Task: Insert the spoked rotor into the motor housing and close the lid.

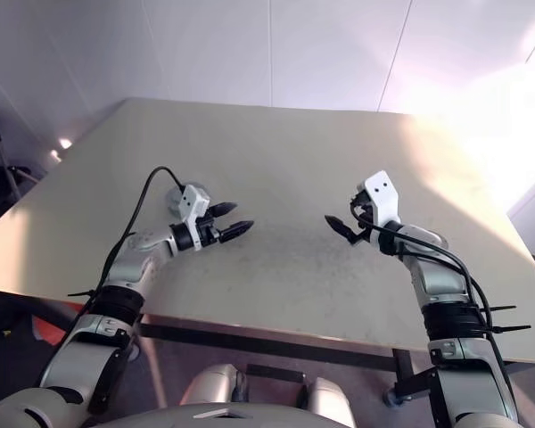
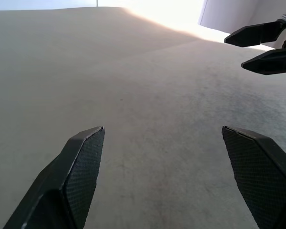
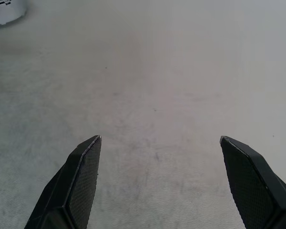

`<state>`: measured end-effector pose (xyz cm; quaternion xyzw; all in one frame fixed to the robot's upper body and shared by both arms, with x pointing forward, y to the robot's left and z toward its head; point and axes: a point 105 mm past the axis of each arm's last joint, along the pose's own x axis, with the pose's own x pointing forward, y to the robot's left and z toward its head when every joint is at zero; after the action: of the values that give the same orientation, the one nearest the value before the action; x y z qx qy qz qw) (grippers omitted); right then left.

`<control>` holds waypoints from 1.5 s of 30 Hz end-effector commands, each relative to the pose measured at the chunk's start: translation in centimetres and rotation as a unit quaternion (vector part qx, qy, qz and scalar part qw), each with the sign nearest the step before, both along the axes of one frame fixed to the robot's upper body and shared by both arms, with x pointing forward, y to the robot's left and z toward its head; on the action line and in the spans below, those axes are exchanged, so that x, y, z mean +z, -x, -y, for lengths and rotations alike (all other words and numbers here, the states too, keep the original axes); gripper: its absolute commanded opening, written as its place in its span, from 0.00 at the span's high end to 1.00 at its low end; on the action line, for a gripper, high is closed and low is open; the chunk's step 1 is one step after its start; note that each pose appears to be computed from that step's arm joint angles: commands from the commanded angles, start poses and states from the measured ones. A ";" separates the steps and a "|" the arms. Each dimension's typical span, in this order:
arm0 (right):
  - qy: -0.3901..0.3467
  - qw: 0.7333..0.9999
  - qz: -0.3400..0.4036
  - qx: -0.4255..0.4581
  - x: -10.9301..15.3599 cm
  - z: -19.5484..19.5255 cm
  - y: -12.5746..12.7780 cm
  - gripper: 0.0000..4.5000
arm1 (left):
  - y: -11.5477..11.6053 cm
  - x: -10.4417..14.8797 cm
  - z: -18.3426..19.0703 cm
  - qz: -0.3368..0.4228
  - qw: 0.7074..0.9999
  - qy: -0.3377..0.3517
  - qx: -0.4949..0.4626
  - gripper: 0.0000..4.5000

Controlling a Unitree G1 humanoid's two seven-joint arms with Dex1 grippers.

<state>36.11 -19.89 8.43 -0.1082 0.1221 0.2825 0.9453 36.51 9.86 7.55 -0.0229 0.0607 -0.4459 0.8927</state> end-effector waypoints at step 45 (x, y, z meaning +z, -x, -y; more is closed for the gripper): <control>0.002 0.999 0.047 -0.005 2.0 -0.7 -2.2 0.00 | -2.0 3.4 -0.8 0.058 0.998 0.015 0.034 0.08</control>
<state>37.77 -19.47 8.89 -0.1133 0.1078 0.2702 0.9500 37.97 10.82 8.62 -0.0239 0.0395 -0.4147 0.9088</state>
